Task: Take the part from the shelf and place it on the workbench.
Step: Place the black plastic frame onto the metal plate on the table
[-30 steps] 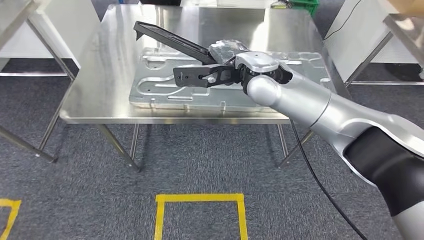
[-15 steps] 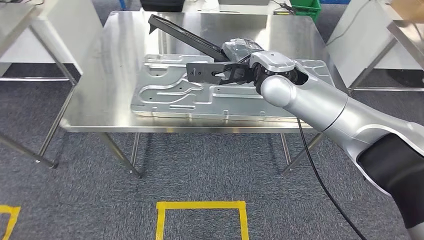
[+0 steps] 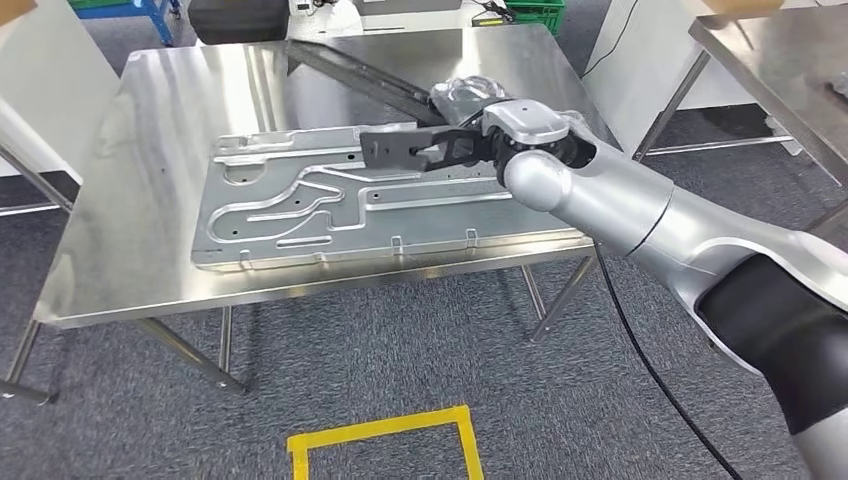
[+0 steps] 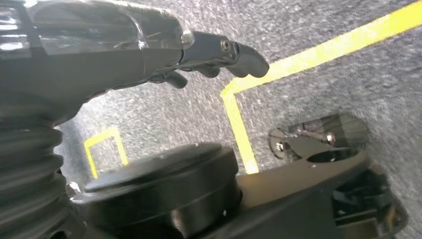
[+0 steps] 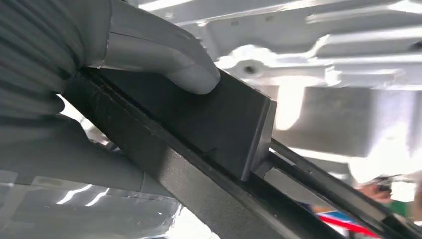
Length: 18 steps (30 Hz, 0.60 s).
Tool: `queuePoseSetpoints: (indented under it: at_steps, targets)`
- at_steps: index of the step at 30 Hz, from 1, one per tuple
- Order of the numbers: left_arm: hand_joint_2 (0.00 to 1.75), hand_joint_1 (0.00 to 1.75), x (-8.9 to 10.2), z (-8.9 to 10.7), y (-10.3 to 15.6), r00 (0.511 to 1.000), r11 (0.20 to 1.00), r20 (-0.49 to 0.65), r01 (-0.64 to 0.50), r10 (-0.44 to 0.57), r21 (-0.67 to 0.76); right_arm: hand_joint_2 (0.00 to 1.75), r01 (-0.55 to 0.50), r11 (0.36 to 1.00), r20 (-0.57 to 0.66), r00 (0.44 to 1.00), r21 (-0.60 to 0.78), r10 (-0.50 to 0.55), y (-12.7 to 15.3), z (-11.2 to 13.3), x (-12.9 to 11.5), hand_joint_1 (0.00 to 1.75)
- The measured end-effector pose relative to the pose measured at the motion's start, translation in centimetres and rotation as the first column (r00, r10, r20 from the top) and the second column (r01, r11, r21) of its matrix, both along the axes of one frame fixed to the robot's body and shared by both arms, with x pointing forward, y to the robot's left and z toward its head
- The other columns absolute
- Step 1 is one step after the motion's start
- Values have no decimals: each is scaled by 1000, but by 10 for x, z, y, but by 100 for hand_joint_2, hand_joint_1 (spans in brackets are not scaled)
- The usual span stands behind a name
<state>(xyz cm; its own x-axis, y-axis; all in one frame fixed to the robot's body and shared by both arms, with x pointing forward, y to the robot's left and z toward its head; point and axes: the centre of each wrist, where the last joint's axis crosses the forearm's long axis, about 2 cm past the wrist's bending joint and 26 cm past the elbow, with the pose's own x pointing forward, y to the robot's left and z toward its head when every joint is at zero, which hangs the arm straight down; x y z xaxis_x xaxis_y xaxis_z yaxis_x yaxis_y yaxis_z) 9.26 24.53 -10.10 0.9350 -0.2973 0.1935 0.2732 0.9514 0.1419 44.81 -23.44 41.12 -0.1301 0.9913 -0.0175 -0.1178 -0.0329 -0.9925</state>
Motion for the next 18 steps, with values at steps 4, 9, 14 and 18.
queuePoseSetpoints:
  at_steps: [4,9,14,18]
  targets:
    - [175,0,0,0,0,1000,1000,2,0,0,0,175,-35,999,20,999,-13,35,4,4,-2,175]
    - [175,0,-1,0,-2,1000,1000,-1,0,0,-3,175,-57,998,15,998,-28,57,9,0,-3,175]
    - [175,0,0,0,-3,1000,1000,1,1,-1,-5,175,-60,998,23,998,-33,61,10,3,-4,175]
    - [175,0,1,1,-6,1000,1000,3,1,-1,-9,175,-71,996,38,997,-46,73,13,7,-4,175]
